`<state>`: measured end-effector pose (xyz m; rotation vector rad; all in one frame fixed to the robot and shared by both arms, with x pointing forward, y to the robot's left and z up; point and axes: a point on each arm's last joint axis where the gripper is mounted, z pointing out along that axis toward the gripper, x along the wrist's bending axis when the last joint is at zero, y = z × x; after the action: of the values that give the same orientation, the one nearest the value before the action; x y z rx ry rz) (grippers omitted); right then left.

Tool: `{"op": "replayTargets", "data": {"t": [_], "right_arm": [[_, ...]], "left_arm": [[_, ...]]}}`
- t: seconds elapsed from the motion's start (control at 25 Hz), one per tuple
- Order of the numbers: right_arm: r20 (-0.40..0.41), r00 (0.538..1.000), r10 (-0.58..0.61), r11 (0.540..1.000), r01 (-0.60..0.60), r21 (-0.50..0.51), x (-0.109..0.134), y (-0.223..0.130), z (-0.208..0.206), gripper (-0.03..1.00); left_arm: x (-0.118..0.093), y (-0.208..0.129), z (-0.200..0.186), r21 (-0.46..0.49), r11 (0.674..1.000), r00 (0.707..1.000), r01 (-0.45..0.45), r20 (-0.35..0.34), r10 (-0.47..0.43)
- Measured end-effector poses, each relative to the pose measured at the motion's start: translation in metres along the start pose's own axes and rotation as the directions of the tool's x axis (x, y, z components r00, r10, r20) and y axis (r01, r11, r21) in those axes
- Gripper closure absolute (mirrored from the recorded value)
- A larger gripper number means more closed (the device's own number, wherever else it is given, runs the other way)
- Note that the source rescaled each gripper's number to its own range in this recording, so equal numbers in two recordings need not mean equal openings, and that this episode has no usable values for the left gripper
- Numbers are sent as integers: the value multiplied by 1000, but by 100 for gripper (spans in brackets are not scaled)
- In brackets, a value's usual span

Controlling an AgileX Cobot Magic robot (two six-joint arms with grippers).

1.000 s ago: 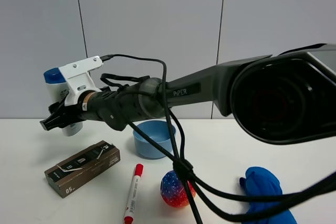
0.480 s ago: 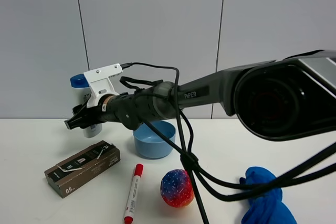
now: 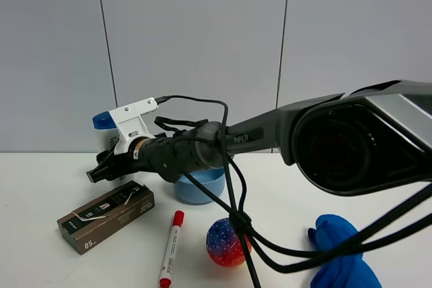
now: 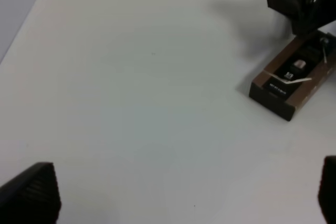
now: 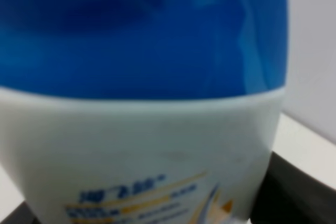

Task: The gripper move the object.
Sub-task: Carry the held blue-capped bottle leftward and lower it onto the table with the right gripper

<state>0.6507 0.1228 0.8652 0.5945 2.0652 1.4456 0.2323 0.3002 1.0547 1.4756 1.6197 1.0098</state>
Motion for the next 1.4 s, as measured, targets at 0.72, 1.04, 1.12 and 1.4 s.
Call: {"op": "replayTargets", "data": {"t": [0.72, 1.04, 1.12, 1.4], "right_arm": [[7, 1000, 29, 994, -28, -103, -1, 12, 0, 74], [7, 999, 34, 994, -33, -99, -2, 12, 0, 74], [8, 999, 34, 996, -33, -87, -2, 15, -2, 74], [13, 998, 55, 996, -54, -76, -8, 39, -9, 72]], "left_arm": [[0, 0, 0, 0, 1000, 1000, 0, 0, 0], [0, 0, 0, 0, 1000, 1000, 0, 0, 0], [0, 0, 0, 0, 1000, 1000, 0, 0, 0], [0, 0, 0, 0, 1000, 1000, 0, 0, 0]]}}
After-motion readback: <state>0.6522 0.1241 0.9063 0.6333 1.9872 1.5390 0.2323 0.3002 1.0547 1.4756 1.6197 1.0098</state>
